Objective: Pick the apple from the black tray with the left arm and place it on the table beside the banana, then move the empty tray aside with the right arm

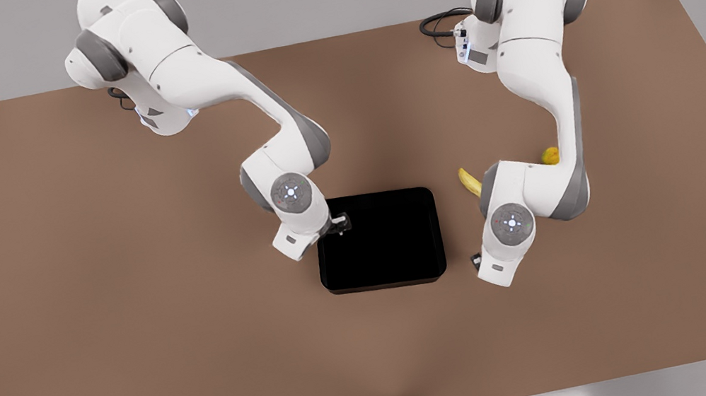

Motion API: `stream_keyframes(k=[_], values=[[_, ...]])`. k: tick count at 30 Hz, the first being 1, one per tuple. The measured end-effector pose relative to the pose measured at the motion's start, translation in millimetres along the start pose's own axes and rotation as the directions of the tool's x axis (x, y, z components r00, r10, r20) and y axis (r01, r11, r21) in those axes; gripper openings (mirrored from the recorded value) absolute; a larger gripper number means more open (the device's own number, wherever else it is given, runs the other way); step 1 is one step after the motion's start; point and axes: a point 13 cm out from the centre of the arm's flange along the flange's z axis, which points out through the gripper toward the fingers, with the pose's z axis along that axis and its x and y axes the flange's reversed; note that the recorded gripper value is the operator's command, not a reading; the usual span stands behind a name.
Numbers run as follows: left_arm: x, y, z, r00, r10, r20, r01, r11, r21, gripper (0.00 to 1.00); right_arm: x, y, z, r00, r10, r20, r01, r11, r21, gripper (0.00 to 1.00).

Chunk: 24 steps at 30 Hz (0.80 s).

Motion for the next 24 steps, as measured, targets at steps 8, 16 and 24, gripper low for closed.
stream_keyframes(k=[8,16,24], values=[[10,-30,66,0.994,0.105,-0.028,-0.105,0.994,0.016,1.0,8,-1,59,0.991,0.135,0.026,-0.135,0.991,0.003,1.0],[-1,34,-134,0.991,0.119,0.059,-0.126,0.984,0.124,1.0,9,3,103,0.977,0.2,0.074,-0.199,0.98,-0.022,1.0],[216,129,-112,0.96,0.249,-0.127,-0.227,0.96,0.165,1.0,17,-12,135,0.966,0.243,0.091,-0.241,0.97,-0.028,0.97]])
